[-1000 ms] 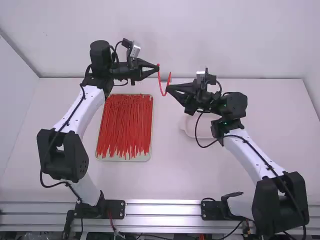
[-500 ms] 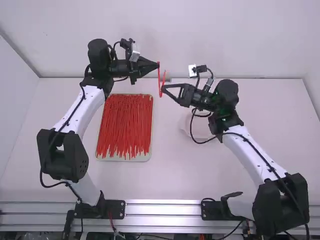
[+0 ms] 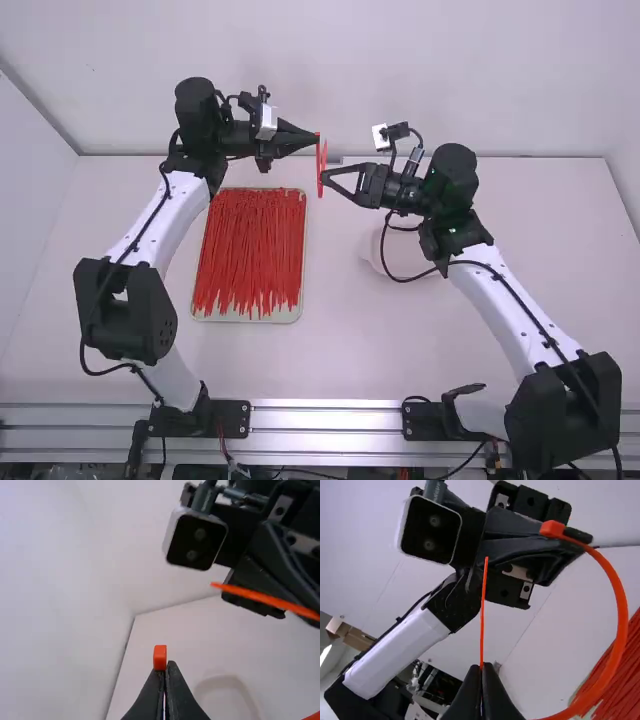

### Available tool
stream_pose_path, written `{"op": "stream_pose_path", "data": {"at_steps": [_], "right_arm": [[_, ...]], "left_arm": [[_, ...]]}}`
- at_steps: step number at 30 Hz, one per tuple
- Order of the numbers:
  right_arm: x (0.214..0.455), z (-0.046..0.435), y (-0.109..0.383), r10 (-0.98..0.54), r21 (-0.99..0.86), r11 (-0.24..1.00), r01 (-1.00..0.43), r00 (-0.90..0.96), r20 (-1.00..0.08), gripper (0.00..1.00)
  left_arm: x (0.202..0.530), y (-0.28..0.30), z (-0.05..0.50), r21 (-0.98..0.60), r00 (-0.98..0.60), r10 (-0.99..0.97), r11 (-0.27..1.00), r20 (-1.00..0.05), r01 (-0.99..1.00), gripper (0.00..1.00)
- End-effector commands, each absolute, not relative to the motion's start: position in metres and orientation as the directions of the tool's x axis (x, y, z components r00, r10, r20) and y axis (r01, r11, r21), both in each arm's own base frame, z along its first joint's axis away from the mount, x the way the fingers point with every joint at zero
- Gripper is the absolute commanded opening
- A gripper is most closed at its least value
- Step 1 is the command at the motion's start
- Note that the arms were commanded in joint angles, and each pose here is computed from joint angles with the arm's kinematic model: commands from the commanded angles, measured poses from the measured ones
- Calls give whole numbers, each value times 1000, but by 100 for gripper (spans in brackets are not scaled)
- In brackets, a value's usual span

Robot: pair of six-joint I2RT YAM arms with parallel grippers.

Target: Fasten the cable tie

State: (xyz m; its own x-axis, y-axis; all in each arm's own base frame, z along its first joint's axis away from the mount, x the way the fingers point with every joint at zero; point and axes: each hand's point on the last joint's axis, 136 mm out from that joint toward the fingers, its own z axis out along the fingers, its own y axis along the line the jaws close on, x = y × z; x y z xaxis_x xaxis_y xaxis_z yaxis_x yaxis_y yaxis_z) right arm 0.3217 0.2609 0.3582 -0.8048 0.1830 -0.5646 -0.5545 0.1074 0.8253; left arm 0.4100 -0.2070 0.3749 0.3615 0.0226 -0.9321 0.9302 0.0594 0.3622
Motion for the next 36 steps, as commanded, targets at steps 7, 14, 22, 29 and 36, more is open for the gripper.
{"op": "stream_pose_path", "data": {"at_steps": [7,14,22,29,36], "right_arm": [[319,361,262,161,834,102,-542,-819,-551,0],[319,363,261,163,830,100,-549,-814,-558,0],[324,362,255,178,831,110,-545,-812,-556,0],[324,362,256,176,831,109,-545,-813,-556,0],[324,362,256,176,831,109,-545,-813,-556,0]], "left_arm": [[395,-208,379,408,408,-17,-25,-913,913,2],[390,-219,381,420,419,-28,-43,-908,907,2],[389,-219,380,435,434,-30,-48,-900,899,2],[387,-224,381,436,435,-33,-52,-900,899,2],[385,-229,381,450,448,-39,-63,-893,891,2]]}}
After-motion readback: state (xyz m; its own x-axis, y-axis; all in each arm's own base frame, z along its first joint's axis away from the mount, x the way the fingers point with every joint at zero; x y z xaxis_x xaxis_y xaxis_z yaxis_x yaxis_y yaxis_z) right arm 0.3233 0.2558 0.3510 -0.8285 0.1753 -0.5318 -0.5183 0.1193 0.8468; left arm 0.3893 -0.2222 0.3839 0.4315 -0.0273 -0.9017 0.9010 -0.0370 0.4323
